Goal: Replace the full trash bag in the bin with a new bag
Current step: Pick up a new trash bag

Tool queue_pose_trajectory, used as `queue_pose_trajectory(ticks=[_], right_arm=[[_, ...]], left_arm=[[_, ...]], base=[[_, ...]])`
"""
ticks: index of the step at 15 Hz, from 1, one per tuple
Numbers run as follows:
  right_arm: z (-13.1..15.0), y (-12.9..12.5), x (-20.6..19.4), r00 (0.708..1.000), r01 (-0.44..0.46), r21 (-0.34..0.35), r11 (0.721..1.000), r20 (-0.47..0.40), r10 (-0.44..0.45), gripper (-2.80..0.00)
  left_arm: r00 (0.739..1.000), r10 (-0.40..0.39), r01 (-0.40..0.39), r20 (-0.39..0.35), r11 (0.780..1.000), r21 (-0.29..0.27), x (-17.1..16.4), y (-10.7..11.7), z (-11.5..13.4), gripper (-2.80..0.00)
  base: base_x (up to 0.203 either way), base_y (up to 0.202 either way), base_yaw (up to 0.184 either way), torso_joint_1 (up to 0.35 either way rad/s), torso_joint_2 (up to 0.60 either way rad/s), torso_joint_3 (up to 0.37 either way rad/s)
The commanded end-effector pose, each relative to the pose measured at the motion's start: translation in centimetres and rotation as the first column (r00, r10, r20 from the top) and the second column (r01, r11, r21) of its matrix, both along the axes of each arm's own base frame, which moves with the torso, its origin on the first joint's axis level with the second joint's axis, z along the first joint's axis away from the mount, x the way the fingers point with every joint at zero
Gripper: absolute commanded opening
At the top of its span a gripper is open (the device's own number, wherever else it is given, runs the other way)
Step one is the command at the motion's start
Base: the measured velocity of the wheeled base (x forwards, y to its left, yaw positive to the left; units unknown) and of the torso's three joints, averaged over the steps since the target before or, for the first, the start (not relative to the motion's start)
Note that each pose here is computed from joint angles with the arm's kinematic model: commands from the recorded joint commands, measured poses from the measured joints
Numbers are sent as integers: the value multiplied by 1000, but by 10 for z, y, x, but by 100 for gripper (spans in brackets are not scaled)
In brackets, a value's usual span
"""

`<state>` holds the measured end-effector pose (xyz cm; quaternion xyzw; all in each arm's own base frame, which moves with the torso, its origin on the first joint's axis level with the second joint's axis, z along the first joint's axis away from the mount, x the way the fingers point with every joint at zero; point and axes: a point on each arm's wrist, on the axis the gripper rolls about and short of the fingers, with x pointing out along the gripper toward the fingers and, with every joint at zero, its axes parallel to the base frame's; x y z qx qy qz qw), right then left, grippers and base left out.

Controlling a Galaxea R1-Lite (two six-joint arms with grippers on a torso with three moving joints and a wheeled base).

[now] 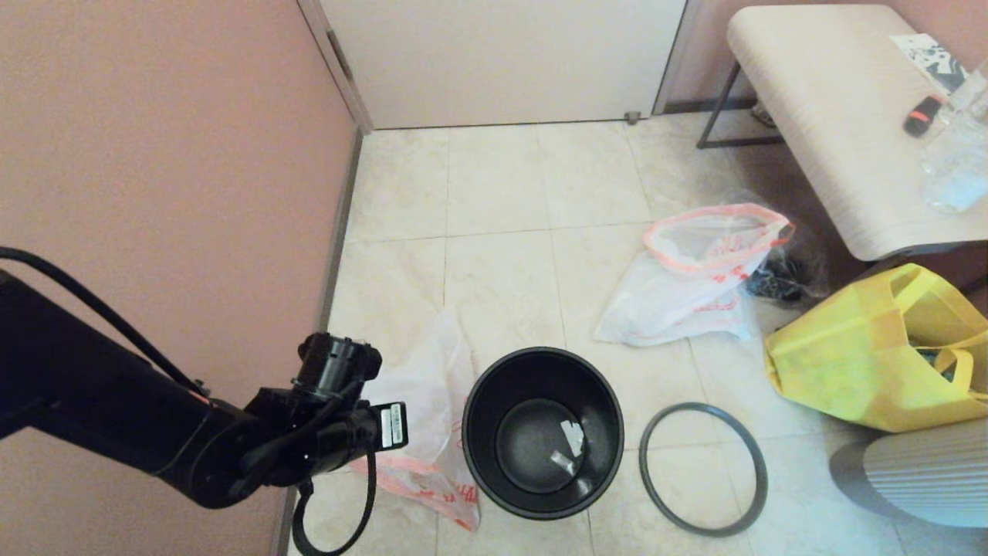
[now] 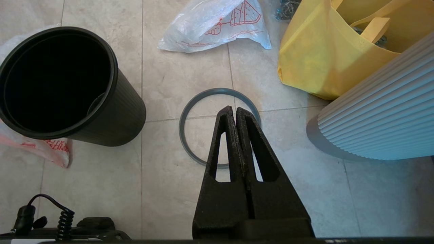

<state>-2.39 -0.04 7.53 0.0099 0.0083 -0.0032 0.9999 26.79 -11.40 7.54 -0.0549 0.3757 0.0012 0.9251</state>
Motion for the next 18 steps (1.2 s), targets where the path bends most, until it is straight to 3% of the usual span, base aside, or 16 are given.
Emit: queue_pose_trajectory(ticks=[1, 2, 6, 9, 12, 15, 18], right_arm=[[0, 0, 0, 1000, 0, 0, 1000, -3, 0, -280], [0, 0, 0, 1000, 0, 0, 1000, -3, 0, -280], [0, 0, 0, 1000, 0, 0, 1000, -3, 0, -280], [0, 0, 0, 1000, 0, 0, 1000, -3, 0, -280], [0, 0, 0, 1000, 0, 0, 1000, -3, 0, -280], [0, 0, 0, 1000, 0, 0, 1000, -3, 0, -280], [0, 0, 0, 1000, 0, 0, 1000, -3, 0, -280]], left_arm=[[998, 7, -6, -58, 1000, 10, -3, -3, -20, -280], [997, 30, -30, -65, 1000, 1, 1, -4, -30, 0], [990, 134, -132, -47, 990, 42, 18, -1, -67, 0], [982, 180, -176, -53, 983, 58, 25, 11, -75, 0], [969, 226, -219, -102, 973, 78, 30, 22, -94, 0], [952, 273, -268, -142, 962, 53, 22, 24, -103, 0], [961, 264, -266, -88, 964, -11, 36, 19, -105, 0]], base=[[0, 0, 0, 0, 0, 0], [0, 0, 0, 0, 0, 0], [0, 0, 0, 0, 0, 0], [0, 0, 0, 0, 0, 0], [0, 0, 0, 0, 0, 0], [0, 0, 0, 0, 0, 0], [0, 0, 0, 0, 0, 0]])
